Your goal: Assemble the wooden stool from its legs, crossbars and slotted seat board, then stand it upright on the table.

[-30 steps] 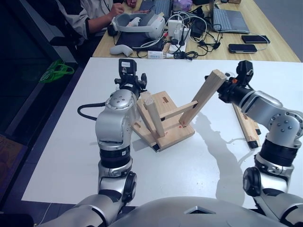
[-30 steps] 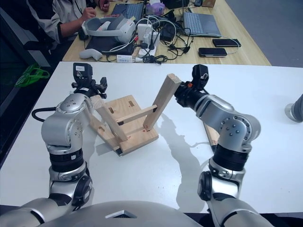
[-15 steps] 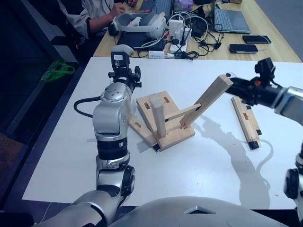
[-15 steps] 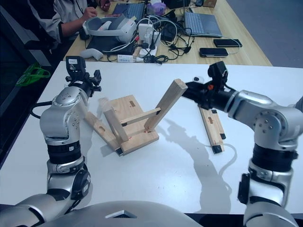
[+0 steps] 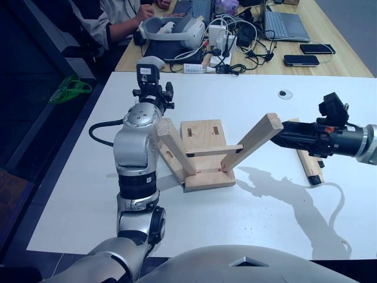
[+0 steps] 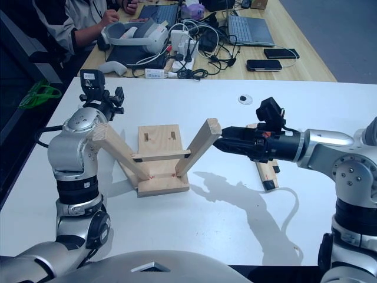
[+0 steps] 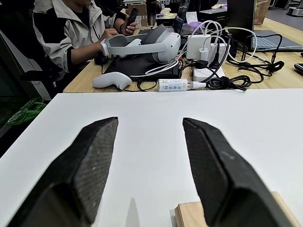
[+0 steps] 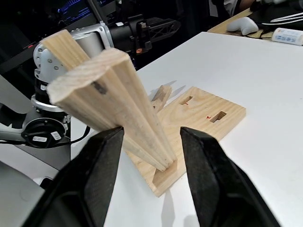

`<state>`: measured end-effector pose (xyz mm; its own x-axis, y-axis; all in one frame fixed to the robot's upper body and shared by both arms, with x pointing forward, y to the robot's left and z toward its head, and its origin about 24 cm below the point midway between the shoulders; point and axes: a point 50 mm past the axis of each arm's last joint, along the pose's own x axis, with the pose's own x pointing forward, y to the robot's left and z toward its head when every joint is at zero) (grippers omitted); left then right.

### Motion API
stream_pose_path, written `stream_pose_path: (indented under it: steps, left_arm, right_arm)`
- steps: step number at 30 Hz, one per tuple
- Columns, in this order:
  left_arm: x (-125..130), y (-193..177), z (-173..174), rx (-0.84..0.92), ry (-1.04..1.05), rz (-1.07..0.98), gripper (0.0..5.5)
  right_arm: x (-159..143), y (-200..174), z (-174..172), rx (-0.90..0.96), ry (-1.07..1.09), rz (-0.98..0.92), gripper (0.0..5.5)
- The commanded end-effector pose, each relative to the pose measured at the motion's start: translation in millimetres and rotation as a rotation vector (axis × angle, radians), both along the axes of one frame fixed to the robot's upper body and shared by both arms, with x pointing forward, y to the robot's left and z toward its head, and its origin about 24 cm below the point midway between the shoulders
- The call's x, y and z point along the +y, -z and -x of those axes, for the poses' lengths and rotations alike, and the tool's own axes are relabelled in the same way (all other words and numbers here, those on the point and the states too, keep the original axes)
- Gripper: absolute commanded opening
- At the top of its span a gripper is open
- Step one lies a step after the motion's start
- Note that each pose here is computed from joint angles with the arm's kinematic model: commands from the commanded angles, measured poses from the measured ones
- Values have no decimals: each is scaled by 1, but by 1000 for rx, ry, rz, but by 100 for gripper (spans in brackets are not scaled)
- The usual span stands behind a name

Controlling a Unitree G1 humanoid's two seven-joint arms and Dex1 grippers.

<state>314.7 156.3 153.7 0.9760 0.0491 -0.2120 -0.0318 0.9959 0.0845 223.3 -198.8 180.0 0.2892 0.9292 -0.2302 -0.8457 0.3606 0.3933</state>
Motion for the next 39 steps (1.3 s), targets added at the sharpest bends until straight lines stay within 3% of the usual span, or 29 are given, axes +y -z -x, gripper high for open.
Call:
stream_pose_path:
  steps: [1, 7, 12, 16, 21, 31, 39]
  left_arm:
    - [0, -1, -1, -6, 5, 0, 253]
    - [-3, -1, -2, -9, 12, 3, 253]
    - [-4, -3, -3, -17, 11, 7, 253]
    - [-6, -5, -3, -22, 19, 6, 253]
    - [-4, -3, -3, -21, 12, 7, 253]
    - [-12, -6, -6, -31, 42, 10, 253]
    - [-19, -5, -6, -31, 59, 15, 253]
  right_arm:
    - [1, -11, 11, -8, -77, -21, 226]
    - [8, -7, 15, -24, -117, 22, 226]
    - [7, 10, -22, -134, 164, 146, 226]
    - [2, 16, -37, -157, 267, 210, 226]
    - [-24, 23, 4, -72, -31, 397, 226]
    - [22, 19, 18, -66, -222, 140, 226]
    - [18, 15, 24, -50, -324, 148, 244]
